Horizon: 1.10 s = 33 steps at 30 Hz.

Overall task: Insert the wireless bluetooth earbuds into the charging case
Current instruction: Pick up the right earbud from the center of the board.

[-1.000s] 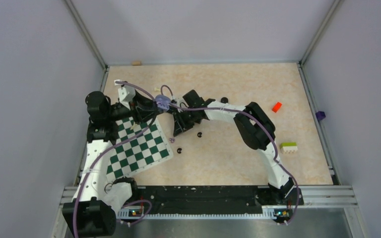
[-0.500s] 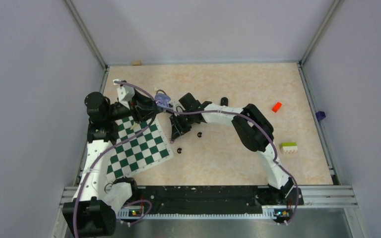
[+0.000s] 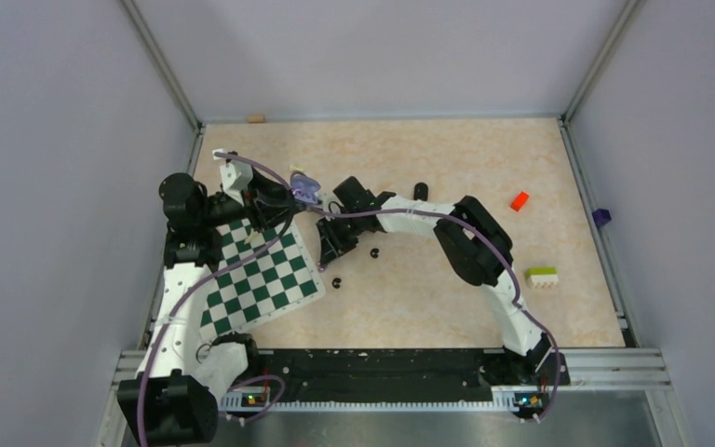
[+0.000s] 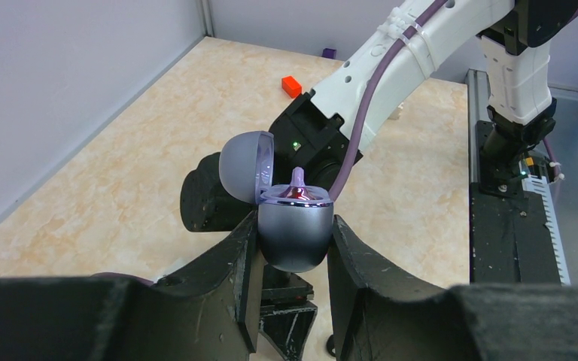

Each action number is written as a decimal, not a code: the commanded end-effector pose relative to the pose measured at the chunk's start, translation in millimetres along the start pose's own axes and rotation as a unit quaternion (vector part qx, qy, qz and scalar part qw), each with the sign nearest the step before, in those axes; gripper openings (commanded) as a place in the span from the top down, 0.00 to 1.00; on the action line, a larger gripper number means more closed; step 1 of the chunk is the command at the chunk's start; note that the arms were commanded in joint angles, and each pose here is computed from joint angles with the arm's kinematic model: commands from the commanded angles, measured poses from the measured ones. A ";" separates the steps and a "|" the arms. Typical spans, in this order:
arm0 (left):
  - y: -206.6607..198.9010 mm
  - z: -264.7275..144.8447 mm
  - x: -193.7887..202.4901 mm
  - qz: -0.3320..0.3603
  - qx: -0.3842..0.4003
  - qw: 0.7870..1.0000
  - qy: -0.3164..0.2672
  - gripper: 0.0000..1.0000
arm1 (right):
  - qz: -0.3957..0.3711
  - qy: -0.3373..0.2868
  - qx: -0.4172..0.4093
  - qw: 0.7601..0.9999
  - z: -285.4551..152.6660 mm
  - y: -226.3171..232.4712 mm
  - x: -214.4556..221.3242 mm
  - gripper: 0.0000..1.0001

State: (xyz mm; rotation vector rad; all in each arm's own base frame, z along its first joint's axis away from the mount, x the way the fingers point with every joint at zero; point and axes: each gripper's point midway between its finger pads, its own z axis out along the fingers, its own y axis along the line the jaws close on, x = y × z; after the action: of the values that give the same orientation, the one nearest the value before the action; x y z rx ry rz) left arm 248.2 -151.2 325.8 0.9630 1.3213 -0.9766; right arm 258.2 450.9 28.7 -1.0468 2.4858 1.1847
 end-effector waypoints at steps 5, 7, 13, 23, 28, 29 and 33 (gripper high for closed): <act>-2.2 -0.9 -5.2 0.021 0.005 1.000 -0.005 1.00 | 0.010 0.028 -0.005 1.000 9.6 7.4 16.3 0.70; -2.4 -0.8 -5.3 0.020 0.005 1.000 -0.005 1.00 | 0.013 0.028 -0.012 0.999 9.4 9.4 15.5 0.70; -2.7 -0.7 -4.9 0.021 0.007 1.000 -0.004 1.00 | 0.015 0.022 -0.032 0.999 8.3 17.6 11.6 0.81; -2.3 -0.4 -4.4 0.021 0.008 1.000 -0.004 1.00 | -0.006 -0.030 -0.058 0.998 -22.5 33.2 -20.7 0.95; -1.6 -0.3 -4.4 0.020 0.007 1.000 -0.004 1.00 | -0.021 -0.069 -0.049 0.996 -51.8 32.5 -44.2 1.00; -1.2 -0.3 -3.8 0.019 0.007 1.000 -0.004 1.00 | -0.028 -0.079 -0.044 0.995 -59.8 32.4 -50.0 1.00; -1.5 0.1 -2.5 0.019 0.010 1.000 -0.004 1.00 | -0.061 -0.126 -0.019 0.990 -99.0 33.7 -74.7 1.00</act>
State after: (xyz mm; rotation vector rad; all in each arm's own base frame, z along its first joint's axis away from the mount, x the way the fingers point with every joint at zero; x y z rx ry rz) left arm 247.3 -151.5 326.0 0.9710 1.3158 -0.9792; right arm 271.2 438.0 65.0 -0.9756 2.4397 1.2838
